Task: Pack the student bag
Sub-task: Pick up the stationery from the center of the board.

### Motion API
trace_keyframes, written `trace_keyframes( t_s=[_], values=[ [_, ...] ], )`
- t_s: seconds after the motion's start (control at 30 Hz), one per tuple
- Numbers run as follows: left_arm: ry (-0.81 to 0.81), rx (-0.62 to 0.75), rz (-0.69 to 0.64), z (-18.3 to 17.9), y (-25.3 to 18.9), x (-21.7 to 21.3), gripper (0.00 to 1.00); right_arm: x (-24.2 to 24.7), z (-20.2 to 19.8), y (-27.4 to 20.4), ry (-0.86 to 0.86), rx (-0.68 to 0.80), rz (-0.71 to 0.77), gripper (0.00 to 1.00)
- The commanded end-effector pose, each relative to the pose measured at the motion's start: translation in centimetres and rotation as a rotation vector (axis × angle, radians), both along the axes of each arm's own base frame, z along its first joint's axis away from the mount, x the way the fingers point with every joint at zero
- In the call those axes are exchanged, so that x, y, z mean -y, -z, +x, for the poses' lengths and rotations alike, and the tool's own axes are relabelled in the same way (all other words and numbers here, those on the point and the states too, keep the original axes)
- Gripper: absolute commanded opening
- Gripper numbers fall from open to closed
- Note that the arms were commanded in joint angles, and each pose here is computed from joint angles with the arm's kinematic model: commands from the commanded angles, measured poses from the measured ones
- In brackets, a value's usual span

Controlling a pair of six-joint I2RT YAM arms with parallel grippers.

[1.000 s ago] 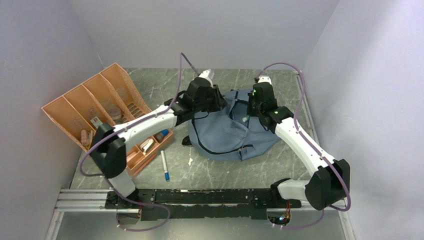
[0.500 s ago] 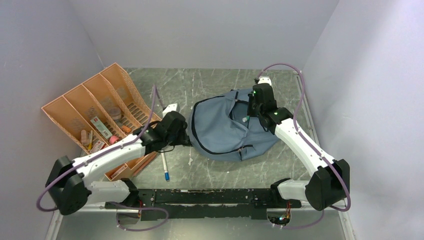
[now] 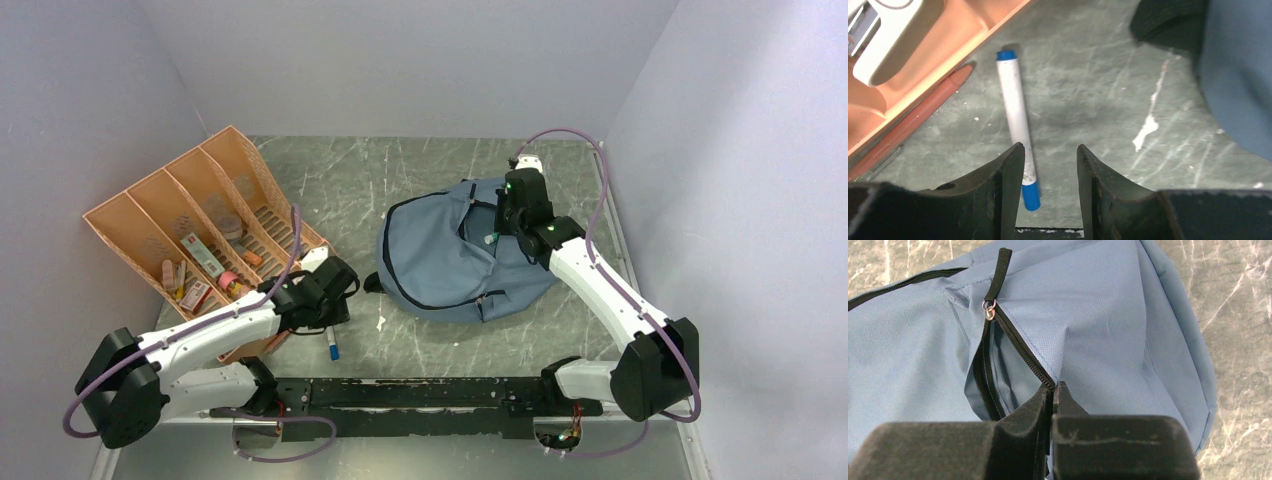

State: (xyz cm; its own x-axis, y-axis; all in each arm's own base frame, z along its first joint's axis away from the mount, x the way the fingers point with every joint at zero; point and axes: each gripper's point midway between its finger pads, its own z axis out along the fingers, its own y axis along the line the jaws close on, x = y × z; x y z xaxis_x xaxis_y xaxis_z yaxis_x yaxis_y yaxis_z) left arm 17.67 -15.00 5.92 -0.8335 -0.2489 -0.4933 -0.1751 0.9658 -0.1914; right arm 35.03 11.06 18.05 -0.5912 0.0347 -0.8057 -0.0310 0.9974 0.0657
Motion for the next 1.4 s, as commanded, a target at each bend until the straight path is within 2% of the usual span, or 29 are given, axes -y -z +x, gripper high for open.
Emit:
trace_keyframes(
  t_s=[0.0,0.37,0.6,1.03,1.2,1.37],
  values=[
    [-0.041,-0.057,0.049,-1.1,2.0,-1.2,0.48,0.6,0.4,-0.6,0.024,0.037,-0.002,0.0],
    [-0.061,-0.085,0.087,-1.5,4.0,-1.9,0.5,1.0,0.0,-0.2,0.034,0.027,-0.01,0.0],
    [-0.067,-0.096,0.072,-1.8,5.0,-1.7,0.47,0.8,0.1,-0.3,0.028,0.028,-0.003,0.0],
    [-0.079,-0.111,0.142,-1.7,5.8,-2.6,0.4,1.0,0.0,-0.3,0.034,0.028,-0.009,0.0],
    [-0.081,-0.11,0.137,-1.5,6.1,-2.5,0.34,0.9,0.1,-0.3,0.033,0.029,-0.009,0.0],
    [-0.058,-0.122,0.13,-1.6,6.6,-2.1,0.2,1.0,0.1,-0.2,0.034,0.027,-0.015,0.0]
  ],
)
